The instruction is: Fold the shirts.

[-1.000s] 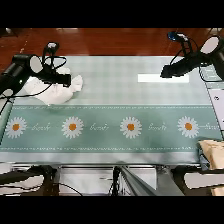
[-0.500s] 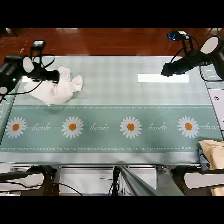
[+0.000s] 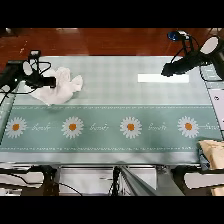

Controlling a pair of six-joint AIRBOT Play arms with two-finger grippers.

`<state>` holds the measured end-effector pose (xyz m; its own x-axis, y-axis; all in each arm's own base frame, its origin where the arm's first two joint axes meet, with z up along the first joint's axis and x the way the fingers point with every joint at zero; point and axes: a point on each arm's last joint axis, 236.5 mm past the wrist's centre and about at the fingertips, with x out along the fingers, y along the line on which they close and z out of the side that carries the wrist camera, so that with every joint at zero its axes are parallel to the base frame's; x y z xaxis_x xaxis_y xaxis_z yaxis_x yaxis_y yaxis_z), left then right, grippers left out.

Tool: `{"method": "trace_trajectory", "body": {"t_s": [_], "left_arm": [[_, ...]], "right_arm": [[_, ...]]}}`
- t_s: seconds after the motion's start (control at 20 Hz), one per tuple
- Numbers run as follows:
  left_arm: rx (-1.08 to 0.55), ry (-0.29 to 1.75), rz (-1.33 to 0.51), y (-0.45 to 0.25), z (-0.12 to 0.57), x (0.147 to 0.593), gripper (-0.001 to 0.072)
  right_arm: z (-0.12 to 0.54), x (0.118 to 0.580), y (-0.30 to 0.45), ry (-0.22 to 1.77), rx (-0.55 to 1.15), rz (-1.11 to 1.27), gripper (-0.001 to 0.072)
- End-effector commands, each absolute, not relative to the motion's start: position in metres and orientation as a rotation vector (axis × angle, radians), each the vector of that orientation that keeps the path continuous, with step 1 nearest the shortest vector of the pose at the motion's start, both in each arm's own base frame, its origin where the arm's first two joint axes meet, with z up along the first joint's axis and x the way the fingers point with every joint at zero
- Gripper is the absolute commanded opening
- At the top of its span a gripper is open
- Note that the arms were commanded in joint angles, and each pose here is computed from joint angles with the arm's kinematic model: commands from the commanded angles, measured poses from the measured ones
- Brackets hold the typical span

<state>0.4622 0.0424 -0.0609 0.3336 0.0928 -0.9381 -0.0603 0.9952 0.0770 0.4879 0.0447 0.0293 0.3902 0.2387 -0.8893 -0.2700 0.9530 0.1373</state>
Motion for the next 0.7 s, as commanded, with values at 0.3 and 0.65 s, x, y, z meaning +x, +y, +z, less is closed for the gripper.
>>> {"method": "trace_trajectory", "body": {"t_s": [0.3, 0.65], "left_arm": [[0.027, 1.379, 0.126, 0.047, -0.044, 0.441, 0.0026], [-0.003, 0.743, 0.051, 0.010, 0.241, 0.475, 0.0026]], "right_arm": [[0.024, 0.479, 0.037, 1.172, -0.066, 0.312, 0.0449], [0.005, 0.416, -0.023, 1.481, -0.212, 0.123, 0.0449]]}}
